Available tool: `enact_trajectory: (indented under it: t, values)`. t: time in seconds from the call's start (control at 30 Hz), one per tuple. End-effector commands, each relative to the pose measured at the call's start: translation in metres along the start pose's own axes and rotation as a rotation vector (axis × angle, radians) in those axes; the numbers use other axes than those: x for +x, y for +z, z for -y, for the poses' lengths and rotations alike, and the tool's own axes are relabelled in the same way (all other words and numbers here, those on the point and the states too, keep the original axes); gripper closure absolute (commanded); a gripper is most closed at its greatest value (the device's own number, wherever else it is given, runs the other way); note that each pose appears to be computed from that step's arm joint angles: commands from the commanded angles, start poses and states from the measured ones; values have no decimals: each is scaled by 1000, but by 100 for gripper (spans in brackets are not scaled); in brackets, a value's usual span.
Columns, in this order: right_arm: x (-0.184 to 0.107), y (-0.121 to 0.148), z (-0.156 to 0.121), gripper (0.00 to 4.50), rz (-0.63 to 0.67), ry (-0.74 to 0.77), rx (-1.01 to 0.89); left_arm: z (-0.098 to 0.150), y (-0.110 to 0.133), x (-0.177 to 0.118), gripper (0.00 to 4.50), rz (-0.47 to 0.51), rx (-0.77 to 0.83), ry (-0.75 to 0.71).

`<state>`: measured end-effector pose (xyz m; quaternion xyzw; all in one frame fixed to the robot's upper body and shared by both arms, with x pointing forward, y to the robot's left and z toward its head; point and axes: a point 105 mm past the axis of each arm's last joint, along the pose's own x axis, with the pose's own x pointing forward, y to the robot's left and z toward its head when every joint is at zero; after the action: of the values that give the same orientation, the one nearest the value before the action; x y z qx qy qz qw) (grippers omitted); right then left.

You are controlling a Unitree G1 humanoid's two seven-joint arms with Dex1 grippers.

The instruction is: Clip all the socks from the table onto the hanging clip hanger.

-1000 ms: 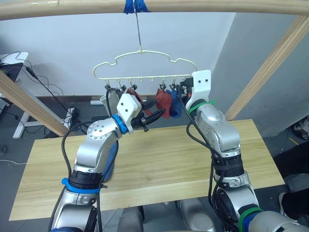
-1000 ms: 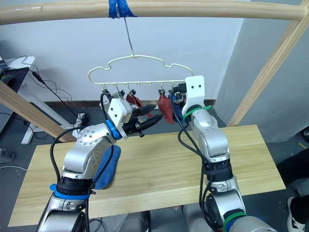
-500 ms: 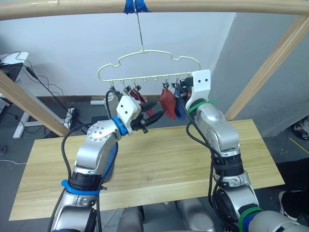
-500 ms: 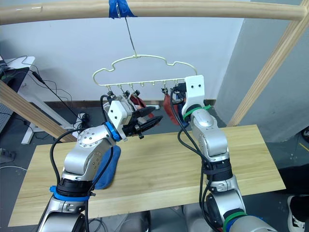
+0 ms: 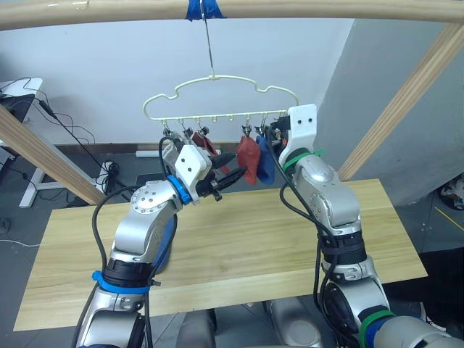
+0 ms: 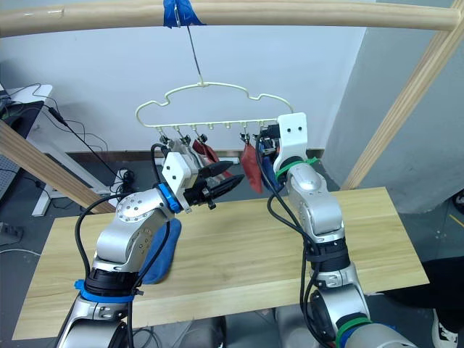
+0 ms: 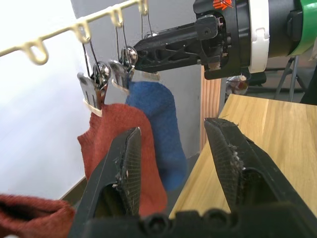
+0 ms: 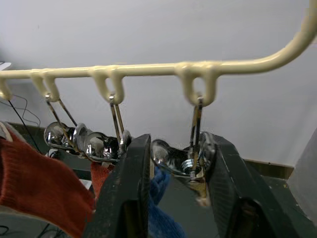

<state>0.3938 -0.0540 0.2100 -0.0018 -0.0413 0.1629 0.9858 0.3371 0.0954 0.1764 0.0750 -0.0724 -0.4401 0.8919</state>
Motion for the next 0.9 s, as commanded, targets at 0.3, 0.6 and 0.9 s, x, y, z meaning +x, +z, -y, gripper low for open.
enact_trajectory:
  t: [0.3, 0.6, 0.9]
  values:
    - [-1, 19, -6, 304, 75, 23, -39, 6, 10, 3, 223, 36, 28, -13]
    - [-1, 23, -1, 304, 101, -11, -56, 7, 9, 3, 223, 34, 30, -16]
    - [-1, 20, 1, 304, 100, -23, -60, 7, 9, 4, 223, 33, 33, -17]
